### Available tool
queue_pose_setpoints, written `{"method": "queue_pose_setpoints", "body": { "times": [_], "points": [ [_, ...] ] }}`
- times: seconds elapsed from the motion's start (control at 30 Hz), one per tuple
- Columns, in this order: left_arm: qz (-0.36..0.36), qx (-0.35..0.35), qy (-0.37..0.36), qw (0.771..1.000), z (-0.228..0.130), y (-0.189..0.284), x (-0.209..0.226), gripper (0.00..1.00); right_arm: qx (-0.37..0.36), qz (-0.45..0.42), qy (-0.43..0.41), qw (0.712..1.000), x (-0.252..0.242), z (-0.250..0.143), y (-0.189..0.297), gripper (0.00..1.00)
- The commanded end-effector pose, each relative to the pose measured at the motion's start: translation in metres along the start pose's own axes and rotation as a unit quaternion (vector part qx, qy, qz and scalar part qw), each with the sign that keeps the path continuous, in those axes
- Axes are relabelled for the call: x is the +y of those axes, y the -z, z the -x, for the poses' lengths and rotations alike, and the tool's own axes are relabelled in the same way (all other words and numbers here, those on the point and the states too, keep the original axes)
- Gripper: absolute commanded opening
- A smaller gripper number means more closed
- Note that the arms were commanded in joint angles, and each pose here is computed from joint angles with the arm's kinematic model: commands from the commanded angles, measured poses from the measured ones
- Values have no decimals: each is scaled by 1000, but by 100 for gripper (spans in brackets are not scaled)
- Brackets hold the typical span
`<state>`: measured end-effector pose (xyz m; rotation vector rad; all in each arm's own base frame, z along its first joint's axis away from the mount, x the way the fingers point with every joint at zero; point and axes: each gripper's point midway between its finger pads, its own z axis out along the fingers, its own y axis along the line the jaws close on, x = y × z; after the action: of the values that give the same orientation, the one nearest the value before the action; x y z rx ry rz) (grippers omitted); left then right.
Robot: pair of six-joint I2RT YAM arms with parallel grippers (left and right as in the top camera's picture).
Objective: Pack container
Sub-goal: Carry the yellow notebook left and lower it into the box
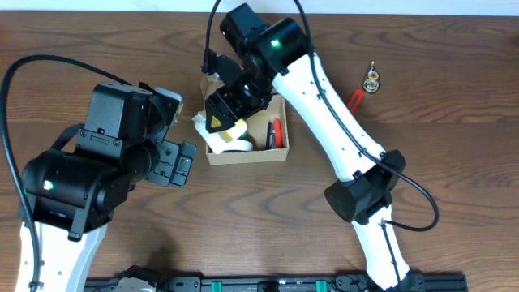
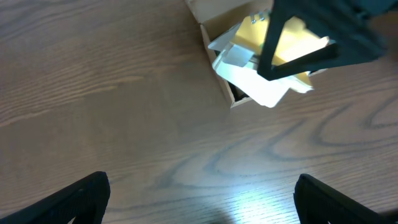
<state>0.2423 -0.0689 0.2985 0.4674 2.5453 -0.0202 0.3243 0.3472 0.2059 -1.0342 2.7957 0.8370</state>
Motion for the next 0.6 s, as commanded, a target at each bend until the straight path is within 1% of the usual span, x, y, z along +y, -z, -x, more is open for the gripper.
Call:
{"method": "queue_pose_setpoints", "body": {
  "times": [0.0,0.2,0.57],
  "points": [
    [4,2,2,1000,0,-1,1,95,10,11,16,1000,1,-3,-11,70],
    [4,2,2,1000,0,-1,1,95,20,35,21,999,0,-6,-26,70],
    [4,2,2,1000,0,-1,1,95,15,32,18,999,-20,-2,-46,69]
  ]
}}
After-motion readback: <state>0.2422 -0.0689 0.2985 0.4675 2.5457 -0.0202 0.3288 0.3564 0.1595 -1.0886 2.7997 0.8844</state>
